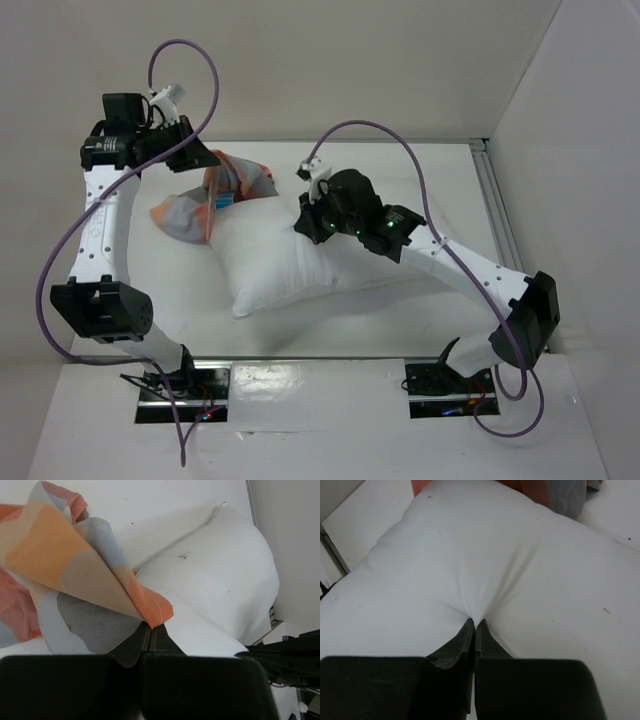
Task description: Put the pillow into the pillowcase
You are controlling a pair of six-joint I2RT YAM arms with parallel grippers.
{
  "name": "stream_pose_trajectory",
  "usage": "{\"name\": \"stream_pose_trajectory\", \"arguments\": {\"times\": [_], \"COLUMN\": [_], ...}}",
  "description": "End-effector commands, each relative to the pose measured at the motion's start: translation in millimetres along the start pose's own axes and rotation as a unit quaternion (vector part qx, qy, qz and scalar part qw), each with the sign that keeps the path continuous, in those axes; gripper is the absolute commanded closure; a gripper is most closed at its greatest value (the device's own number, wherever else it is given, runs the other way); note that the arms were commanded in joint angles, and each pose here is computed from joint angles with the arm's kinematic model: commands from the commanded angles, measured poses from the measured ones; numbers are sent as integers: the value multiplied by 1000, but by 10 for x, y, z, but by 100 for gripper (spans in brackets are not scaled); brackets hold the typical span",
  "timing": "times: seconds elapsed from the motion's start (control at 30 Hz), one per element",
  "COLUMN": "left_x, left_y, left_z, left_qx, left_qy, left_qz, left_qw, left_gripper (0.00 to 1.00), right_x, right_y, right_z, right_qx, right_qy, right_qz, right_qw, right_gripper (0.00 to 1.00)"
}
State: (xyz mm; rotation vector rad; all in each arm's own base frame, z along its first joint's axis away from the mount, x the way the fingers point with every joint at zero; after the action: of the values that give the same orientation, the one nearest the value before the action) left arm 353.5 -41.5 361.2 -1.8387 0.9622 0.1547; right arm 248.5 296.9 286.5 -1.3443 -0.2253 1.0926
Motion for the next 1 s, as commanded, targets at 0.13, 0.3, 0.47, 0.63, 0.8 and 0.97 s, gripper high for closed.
{"name": "stream_pose_trajectory", "arguments": {"times": [0.13,0.3,0.47,0.63,0.8,0.97], "left_x": [-238,-326,-299,-177,209,543], "left_y": [-4,9,21,17,97,132], "left_z": [-279,-331,-351,-470,-784,-1009], "left_qx": [42,55,52,61,68,62], "left_qy": [37,33,53,82,130,158], "left_qz": [-27,-36,-29,-14,16,45], "left_qw": [998,997,997,995,989,984], "left_gripper": [100,100,100,100,100,100], "right_x": [-80,-103,-325,-318,164,278], "right_y": [-825,-1113,-1142,-945,-629,-542], "right_z": [-165,-826,-1300,-1174,-906,-600], "right_qx": [3,27,58,62,19,17], "right_qy": [108,222,365,405,379,349], "right_qz": [-171,-221,-263,-286,-230,-226], "right_qw": [979,949,891,866,896,909], "right_gripper": [100,100,100,100,100,100]}}
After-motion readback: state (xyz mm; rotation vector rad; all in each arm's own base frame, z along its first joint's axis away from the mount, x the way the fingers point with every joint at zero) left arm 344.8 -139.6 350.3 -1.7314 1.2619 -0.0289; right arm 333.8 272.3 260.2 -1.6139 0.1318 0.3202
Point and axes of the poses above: each gripper's point midway between its finger pads, its own x axis out along the fingers, its own z axis along the line the jaws close on, y = z × x, the point moved 6 cm from there along -x, back along the fingers, and after that the axes turned 5 degrees about x, right-handed, at the moved point
